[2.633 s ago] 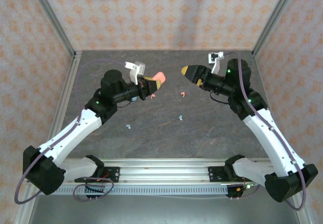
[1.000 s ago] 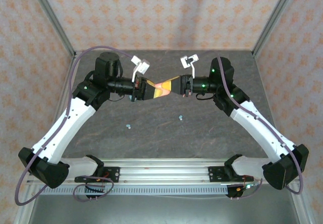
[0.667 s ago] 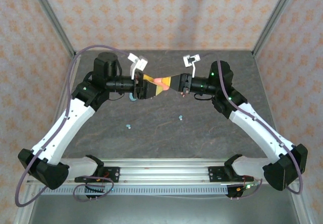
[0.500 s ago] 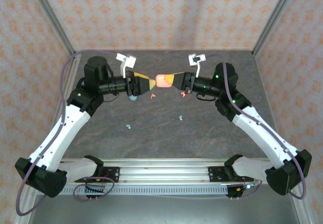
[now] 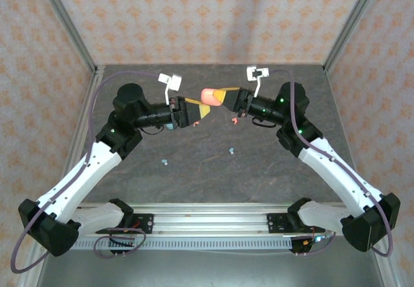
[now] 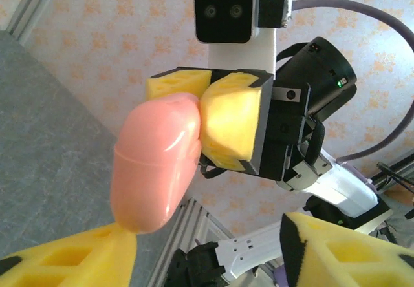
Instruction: Insert the wireless bluetooth earbuds into the charging case
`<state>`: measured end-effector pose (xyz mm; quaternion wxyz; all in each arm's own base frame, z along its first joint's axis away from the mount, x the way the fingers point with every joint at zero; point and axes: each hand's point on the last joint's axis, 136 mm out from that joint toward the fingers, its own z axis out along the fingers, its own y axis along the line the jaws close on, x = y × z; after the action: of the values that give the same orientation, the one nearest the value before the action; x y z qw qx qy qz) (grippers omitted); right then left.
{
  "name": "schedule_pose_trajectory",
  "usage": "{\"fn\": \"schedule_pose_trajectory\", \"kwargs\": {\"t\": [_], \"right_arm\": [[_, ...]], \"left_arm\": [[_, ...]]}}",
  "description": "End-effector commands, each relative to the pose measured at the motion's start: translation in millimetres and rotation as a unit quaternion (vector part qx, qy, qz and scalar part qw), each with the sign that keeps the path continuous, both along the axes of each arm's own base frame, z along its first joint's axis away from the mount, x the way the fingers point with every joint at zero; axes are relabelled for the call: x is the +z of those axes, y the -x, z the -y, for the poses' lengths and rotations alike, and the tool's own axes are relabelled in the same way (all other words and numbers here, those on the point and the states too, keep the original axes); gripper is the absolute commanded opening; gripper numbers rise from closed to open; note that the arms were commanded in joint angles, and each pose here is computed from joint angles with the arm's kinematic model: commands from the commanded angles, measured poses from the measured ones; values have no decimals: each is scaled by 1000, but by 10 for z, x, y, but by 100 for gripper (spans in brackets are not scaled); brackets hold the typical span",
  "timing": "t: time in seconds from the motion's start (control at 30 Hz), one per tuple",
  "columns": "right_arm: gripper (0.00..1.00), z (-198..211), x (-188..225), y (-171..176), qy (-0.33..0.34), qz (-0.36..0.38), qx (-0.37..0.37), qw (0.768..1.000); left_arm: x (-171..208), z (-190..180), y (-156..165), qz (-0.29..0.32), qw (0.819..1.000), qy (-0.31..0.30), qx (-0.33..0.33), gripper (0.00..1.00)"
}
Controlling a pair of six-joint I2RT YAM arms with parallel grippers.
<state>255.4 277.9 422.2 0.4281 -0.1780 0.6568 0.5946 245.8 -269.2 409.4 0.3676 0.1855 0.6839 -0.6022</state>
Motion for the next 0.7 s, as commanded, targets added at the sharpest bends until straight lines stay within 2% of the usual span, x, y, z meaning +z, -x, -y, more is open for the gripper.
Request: {"fn": "schedule_pose_trajectory", "kwargs": {"t": [0.0, 0.1, 0.47, 0.67], "right_arm": [[10, -5, 132, 85, -15, 24, 16, 999], [10, -2, 121, 111, -13, 23, 20, 999], [10, -36, 117, 126, -16, 15, 35, 999], [10, -58, 104, 121, -18, 11, 42, 999]], "left_arm": [[270, 14, 6, 43, 999, 21, 1, 56], [242, 24, -39, 40, 999, 18, 8, 53], [112, -41, -140, 34, 998, -2, 46, 54], [93, -40, -135, 35, 998, -2, 45, 42]]}}
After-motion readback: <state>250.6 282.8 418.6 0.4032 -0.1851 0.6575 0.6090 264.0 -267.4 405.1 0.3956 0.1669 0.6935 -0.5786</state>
